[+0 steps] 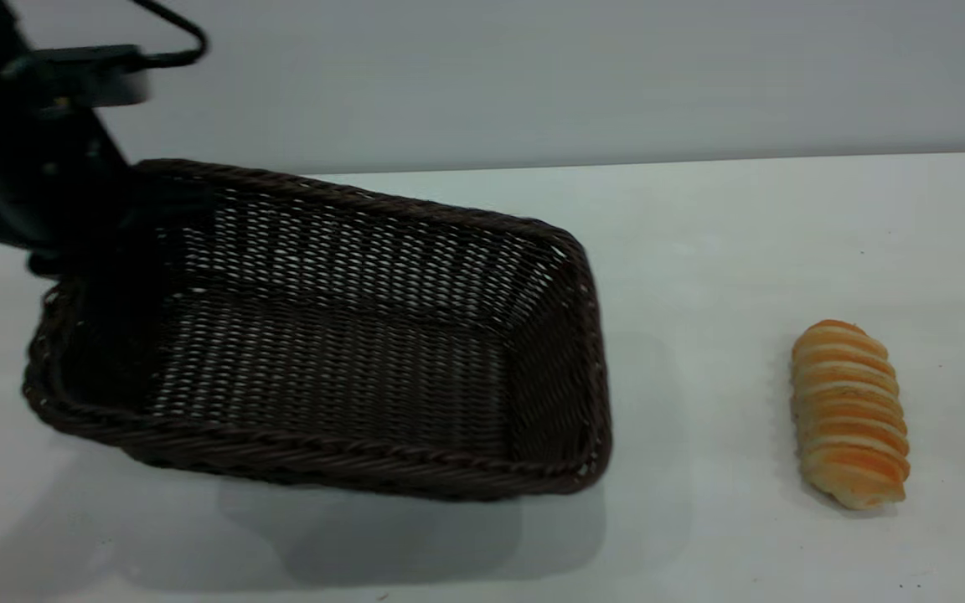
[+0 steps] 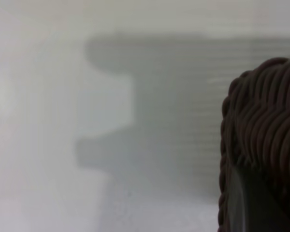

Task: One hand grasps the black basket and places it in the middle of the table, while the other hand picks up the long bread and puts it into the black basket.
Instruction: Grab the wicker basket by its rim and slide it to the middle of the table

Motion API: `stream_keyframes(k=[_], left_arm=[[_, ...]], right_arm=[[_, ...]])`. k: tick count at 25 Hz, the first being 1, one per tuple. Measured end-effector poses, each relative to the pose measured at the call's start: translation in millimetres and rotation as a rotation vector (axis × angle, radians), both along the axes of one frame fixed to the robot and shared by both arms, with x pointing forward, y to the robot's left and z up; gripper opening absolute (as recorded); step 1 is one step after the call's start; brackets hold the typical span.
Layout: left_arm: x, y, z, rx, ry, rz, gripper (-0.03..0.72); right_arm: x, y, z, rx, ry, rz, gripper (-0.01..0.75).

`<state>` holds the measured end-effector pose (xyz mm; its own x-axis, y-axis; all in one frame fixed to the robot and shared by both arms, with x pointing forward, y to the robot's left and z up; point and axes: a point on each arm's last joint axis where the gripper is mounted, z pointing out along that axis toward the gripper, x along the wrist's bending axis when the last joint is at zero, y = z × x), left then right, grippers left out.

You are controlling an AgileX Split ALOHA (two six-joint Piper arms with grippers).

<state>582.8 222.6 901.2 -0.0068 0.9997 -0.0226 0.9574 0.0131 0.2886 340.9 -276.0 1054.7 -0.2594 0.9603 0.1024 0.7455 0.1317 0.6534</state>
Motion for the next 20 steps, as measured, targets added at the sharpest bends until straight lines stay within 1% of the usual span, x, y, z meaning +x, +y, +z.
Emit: stream_keyframes(k=[3,7,14,20], left_arm=[[9,-11,-10,-0.012,0.046,-0.037,0.138],[17,-18,-24,-0.033,0.089,-0.036,0.138],[19,-20,-45,-0.041,0.139,-0.008,0.138],[18,-20,-50,-0.045,0.152,0.019,0.143]], right_arm=[[0,0,0,0.000,0.005,0.002,0.414],[-1,0,0,0.000,0.009,0.003,0.414],[-1,0,-1,0.000,0.009,0.003,0.414],[-1,0,-1,0.000,0.010,0.003,0.414]])
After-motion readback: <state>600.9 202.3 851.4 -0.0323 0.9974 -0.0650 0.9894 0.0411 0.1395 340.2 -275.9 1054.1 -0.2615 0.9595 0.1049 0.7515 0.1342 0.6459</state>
